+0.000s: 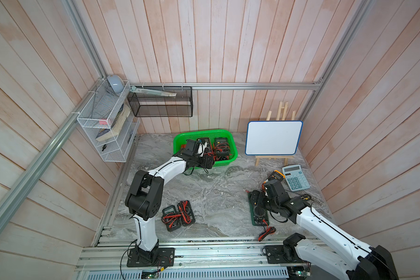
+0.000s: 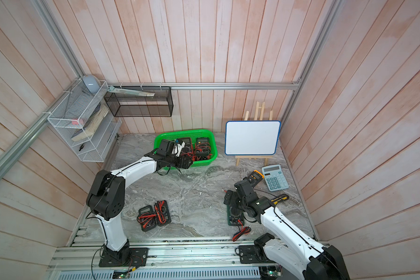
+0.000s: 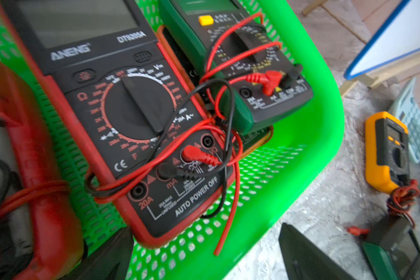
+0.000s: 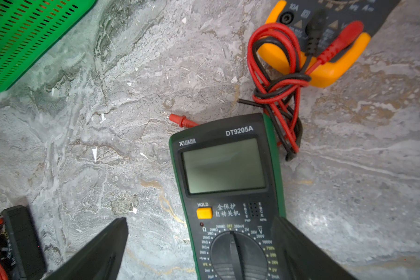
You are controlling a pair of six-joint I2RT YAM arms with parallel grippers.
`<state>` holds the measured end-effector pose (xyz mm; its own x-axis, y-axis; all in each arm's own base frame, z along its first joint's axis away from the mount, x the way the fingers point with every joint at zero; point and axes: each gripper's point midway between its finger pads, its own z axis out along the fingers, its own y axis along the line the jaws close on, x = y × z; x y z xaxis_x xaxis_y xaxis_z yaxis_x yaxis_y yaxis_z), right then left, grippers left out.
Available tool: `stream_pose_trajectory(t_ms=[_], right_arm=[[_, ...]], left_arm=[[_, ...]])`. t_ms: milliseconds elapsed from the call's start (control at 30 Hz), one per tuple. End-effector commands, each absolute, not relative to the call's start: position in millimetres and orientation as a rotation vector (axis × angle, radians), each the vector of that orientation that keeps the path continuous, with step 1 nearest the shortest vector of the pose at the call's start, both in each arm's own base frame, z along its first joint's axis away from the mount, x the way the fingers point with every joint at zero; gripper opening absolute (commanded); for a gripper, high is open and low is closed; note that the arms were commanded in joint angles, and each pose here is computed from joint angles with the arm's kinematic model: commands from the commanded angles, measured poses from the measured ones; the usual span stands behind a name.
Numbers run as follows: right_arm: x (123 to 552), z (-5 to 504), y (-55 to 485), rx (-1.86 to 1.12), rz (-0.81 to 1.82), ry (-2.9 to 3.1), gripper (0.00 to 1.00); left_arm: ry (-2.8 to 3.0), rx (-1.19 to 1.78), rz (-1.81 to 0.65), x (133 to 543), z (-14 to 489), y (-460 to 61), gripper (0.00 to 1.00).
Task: Put the multimeter into the basket
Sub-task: Adjust the basket at the center of the board.
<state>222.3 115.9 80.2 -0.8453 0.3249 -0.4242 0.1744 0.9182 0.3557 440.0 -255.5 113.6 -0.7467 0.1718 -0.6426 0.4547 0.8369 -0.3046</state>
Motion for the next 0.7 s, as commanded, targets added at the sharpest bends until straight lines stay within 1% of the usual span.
stream_pose_trajectory(t_ms=[0, 100, 333, 500, 667], right_arm=[[213.4, 68.2, 105.3, 0.352, 0.330, 2.629, 0.98], [212.2, 65.3, 104.6, 0.358, 0.327, 2.636, 0.98], [210.4, 56.1, 104.8, 0.356, 0.308, 2.667, 0.98], [208.3, 49.9, 104.8, 0.355, 0.295, 2.687, 0.98], [204.4, 43.7, 107.1, 0.344, 0.283, 2.709, 0.98]], left_arm=[[2.551, 0.408, -0.677, 396.6, 84.5, -255.6, 1.00], [2.520, 0.372, -0.639, 399.3, 96.5, -248.8, 1.00], [2.395, 0.264, -0.512, 432.3, 144.9, -232.2, 1.00], [2.307, 0.197, -0.490, 448.0, 180.9, -221.8, 1.00], [2.242, 0.187, -0.521, 449.5, 210.8, -220.1, 1.00]])
